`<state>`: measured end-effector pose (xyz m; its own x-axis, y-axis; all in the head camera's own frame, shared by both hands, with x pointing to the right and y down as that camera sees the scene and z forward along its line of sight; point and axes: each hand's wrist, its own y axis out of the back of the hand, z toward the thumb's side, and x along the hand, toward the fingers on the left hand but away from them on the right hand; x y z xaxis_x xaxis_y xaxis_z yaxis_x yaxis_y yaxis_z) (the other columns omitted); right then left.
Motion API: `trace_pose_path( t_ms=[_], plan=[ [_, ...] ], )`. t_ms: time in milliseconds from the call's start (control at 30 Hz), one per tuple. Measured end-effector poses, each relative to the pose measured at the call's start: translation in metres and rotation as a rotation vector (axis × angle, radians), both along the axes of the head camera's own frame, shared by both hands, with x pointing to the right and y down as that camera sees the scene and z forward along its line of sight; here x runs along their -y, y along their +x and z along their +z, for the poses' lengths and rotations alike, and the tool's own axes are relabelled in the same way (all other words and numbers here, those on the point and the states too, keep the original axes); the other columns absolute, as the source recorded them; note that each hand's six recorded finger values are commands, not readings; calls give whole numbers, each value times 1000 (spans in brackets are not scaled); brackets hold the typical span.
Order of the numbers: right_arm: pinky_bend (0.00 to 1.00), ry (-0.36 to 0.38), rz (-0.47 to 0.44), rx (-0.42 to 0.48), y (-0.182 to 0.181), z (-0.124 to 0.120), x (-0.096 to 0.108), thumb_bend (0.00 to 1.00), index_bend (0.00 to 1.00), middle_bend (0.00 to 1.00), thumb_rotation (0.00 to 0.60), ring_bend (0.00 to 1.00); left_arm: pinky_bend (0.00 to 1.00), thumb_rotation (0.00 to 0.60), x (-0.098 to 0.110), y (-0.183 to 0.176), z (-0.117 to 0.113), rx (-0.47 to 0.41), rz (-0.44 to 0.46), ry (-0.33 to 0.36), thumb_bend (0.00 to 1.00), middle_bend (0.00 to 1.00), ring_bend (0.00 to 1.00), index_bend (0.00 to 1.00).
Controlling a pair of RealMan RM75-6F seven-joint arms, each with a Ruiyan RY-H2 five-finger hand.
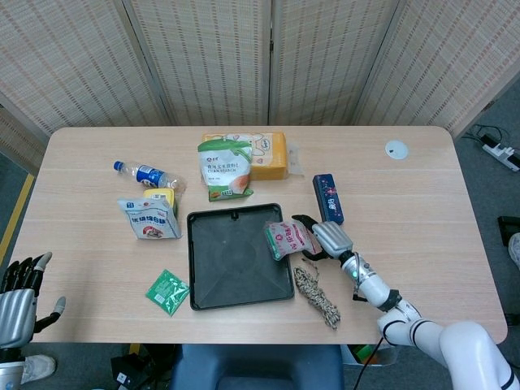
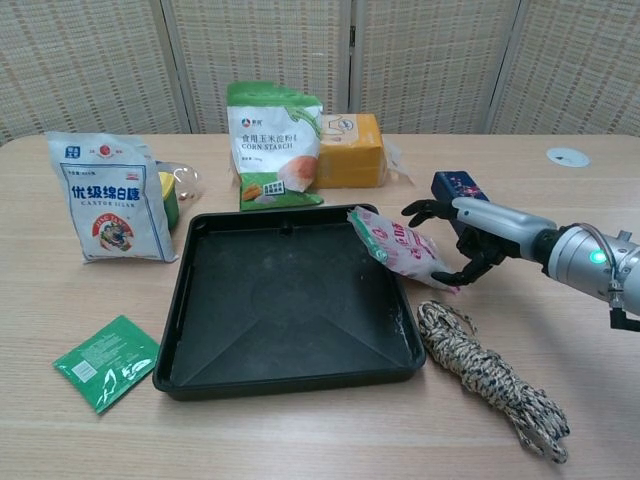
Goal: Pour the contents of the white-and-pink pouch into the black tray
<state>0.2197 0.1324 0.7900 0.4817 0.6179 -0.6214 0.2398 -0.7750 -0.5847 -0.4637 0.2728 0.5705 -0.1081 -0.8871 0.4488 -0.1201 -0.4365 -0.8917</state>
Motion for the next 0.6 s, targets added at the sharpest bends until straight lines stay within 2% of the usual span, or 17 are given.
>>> trace_pose_path(
  t_ms=[467,600],
  plan=[
    [961,14,-18,-17,-1,6,-7,364,98,172,600,900,0,600,-1,0,1,0,1,-2,396,131,97,50],
    [961,23,-19,-25,-1,7,-7,364,132,194,600,903,0,600,-1,0,1,0,0,-3,396,131,97,50]
  ],
)
